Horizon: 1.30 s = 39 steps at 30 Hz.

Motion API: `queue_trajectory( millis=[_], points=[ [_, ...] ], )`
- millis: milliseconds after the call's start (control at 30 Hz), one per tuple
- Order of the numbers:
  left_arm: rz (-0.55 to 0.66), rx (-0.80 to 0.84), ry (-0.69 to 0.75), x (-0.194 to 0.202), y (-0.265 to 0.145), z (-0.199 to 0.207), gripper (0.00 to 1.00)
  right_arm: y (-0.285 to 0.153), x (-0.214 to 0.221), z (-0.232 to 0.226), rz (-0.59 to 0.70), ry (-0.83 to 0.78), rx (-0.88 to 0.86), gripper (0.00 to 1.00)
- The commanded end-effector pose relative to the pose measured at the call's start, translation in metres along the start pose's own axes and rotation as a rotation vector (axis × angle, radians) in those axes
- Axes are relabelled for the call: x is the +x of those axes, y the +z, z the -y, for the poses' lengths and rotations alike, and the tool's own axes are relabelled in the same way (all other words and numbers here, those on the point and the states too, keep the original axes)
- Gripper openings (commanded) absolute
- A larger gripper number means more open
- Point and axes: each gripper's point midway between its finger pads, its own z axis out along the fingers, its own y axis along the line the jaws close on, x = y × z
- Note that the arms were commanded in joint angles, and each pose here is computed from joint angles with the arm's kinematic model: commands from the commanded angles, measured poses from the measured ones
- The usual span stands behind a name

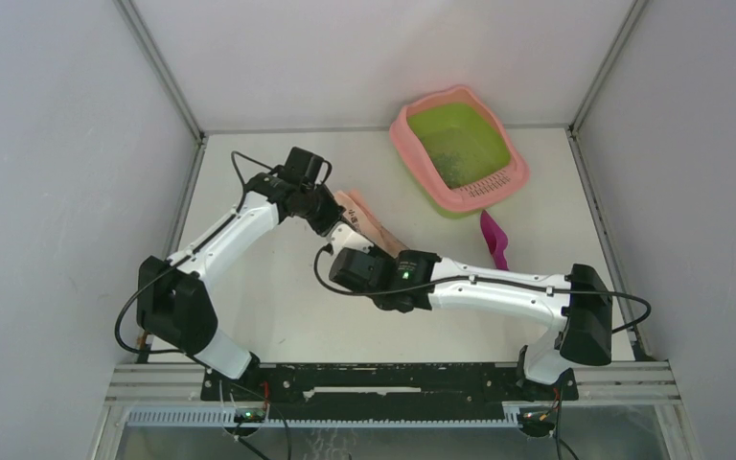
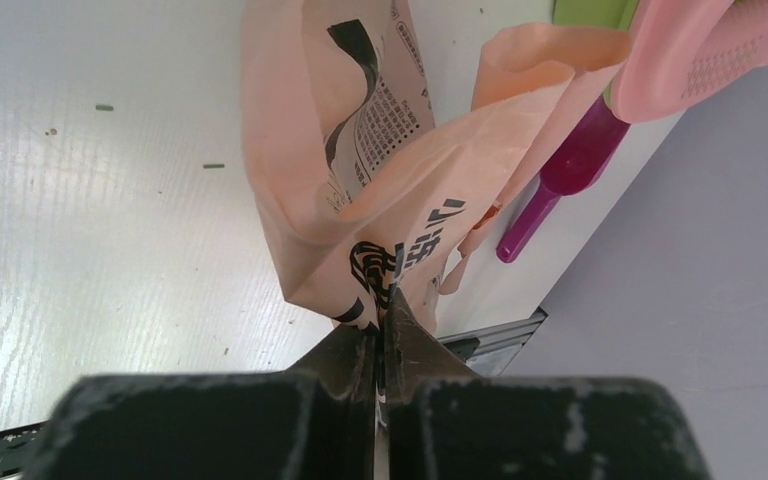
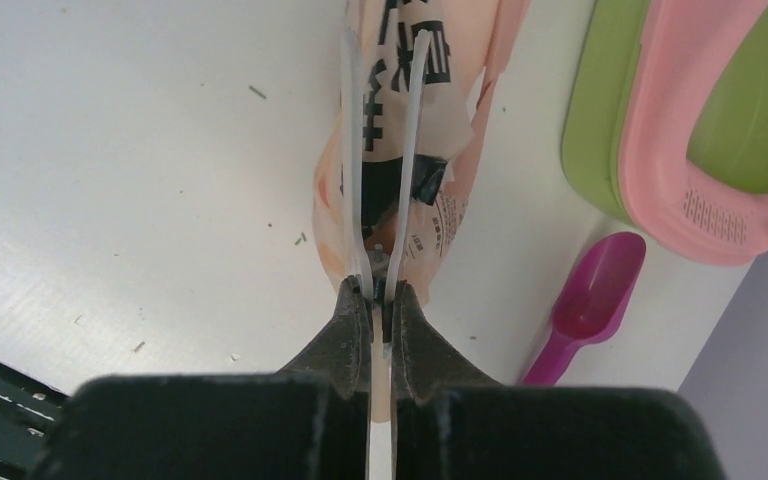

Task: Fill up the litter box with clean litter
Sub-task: Clamp the cat litter bag at the center of the board.

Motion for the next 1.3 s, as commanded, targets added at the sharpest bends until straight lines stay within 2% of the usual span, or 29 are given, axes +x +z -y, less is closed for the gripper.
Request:
queue_trajectory(
  millis=[0, 567, 767, 1100, 1267],
  points=[
    [-0.006, 0.143, 0.017, 0.004, -0.034, 0.028, 0.01, -0.003, 0.002, 0.024, -0.057, 0.0, 0.02, 0.0],
    [-0.006, 0.207, 0.036, 0.003, -0.051, 0.041, 0.01, 0.011, 0.011, 0.025, -0.249, -0.091, -0.068, 0.0],
    [-0.009, 0.218, 0.038, 0.001, -0.055, 0.041, 0.01, 0.004, 0.005, 0.031, -0.22, -0.104, -0.088, 0.0],
    [-0.024, 0.239, 0.046, 0.005, -0.059, 0.045, 0.01, 0.009, 0.003, 0.023, -0.274, -0.135, -0.089, 0.0],
    [-0.026, 0.254, 0.048, 0.005, -0.062, 0.047, 0.01, 0.009, -0.007, 0.024, -0.261, -0.131, -0.093, 0.12]
  ],
)
